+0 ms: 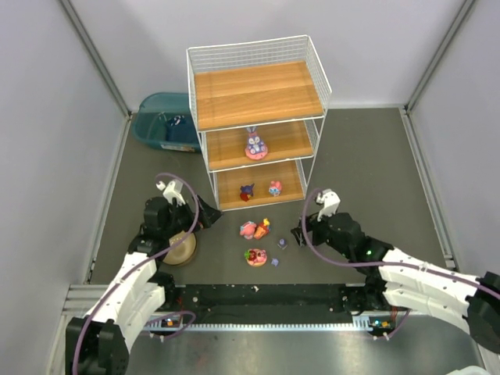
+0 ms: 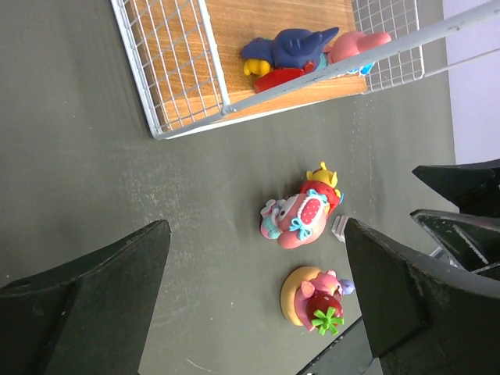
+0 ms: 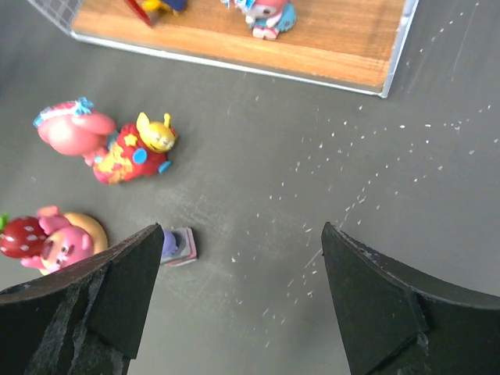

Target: Place and organize the plastic toys onto the shelf

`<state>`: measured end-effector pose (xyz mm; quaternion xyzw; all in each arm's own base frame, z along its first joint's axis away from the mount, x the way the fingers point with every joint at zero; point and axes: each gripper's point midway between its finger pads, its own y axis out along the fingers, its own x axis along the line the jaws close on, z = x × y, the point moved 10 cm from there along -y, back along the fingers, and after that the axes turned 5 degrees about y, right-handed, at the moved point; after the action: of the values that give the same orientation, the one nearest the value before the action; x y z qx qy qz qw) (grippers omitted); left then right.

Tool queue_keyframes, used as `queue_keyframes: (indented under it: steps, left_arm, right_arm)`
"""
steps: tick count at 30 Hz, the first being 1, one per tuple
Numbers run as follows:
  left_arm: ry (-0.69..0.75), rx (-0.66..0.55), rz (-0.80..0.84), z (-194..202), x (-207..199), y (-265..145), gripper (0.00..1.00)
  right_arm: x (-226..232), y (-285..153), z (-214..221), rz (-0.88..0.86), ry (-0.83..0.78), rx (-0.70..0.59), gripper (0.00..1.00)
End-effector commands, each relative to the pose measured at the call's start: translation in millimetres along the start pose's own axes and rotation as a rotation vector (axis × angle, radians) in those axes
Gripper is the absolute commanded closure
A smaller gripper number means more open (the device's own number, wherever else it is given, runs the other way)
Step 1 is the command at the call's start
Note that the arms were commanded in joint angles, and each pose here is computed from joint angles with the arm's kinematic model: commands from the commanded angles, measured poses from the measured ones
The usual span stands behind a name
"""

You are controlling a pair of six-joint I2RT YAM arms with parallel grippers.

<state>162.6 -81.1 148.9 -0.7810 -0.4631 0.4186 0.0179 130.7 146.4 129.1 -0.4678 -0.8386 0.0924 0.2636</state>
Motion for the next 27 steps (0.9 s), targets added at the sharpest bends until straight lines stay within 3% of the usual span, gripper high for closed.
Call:
queue_keyframes:
  steps: [1, 9, 14, 27]
  left_arm:
    - [0.038, -0.054, 0.003, -10.1, -5.5, -2.0, 0.01]
    - [0.045, -0.074, 0.060, -9.0, -9.6, -4.0, 0.01]
    - [0.052, -0.075, 0.090, -9.1, -12.4, -5.6, 0.01]
    - [0.056, -0.075, 0.122, -7.7, -15.3, -8.1, 0.01]
  right_arm:
    - [20.2, 4.5, -16.4, 0.008, -0.143, -0.005, 0.16]
    - [35.5, 13.3, -1.0, -0.072, -0.089, 0.016, 0.17]
    - [44.7, 16.5, 9.1, -0.118, -0.136, 0.067, 0.16]
    - [52.1, 36.6, 39.6, -0.057, -0.176, 0.190, 0.16]
